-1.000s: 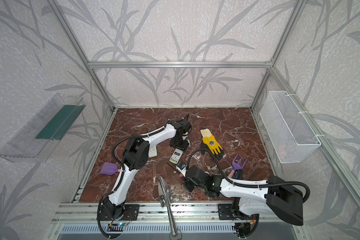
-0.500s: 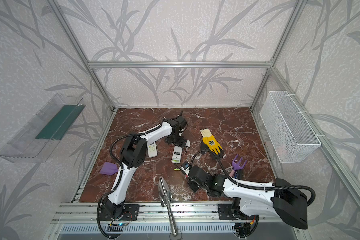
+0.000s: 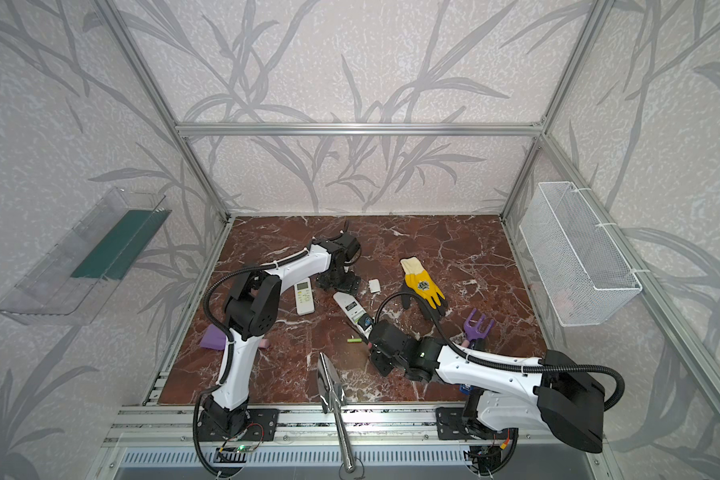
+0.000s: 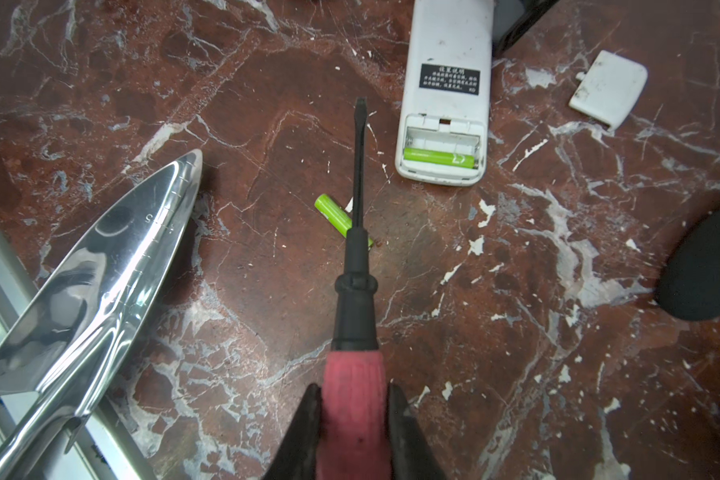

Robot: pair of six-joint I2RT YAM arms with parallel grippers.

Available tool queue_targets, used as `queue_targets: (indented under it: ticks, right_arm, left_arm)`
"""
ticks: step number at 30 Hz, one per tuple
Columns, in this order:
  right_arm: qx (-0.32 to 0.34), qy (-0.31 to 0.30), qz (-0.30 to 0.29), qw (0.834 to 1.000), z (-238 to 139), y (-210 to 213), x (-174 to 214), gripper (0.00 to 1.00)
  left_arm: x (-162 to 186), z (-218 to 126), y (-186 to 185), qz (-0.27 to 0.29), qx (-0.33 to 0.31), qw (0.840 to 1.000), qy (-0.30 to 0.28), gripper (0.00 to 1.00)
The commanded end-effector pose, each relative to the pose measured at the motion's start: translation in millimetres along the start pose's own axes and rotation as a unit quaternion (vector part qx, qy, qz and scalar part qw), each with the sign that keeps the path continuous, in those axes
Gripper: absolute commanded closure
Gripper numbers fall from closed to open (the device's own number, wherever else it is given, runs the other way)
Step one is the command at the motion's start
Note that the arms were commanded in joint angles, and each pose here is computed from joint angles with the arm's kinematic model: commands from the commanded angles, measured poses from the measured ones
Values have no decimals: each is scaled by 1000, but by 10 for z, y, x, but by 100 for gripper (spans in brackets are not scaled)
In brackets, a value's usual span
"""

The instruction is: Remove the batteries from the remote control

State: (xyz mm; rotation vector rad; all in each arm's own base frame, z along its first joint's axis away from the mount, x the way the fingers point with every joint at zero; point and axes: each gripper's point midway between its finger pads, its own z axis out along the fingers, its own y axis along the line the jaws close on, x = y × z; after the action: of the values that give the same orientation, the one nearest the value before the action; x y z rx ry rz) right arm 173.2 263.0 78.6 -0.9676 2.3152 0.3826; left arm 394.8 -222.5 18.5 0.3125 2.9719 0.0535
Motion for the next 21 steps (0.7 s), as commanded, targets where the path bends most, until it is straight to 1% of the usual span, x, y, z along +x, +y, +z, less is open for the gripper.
queue_targets:
  ticks: [1,4,5,9,15,21]
  right_arm:
    - [-1,26,3,1000,6,-24,22,100]
    - [2,39,14,999,47,-48,55,100]
    - [12,41,30,999,69,-153,49,100]
    - [17,50,49,997,128,-246,67,100]
    - [26,55,57,996,162,-332,63,100]
    - [48,60,83,994,184,-503,68,100]
  left_arm:
    - [419,216,298,5,-70,995,68,3]
    - [480,184,307,6,-66,995,70,5]
    - [503,173,314,7,-66,995,71,6]
    - [566,152,321,10,-61,995,74,9]
    - [651,141,282,14,-50,995,80,15]
    - [744,128,230,19,-46,995,84,21]
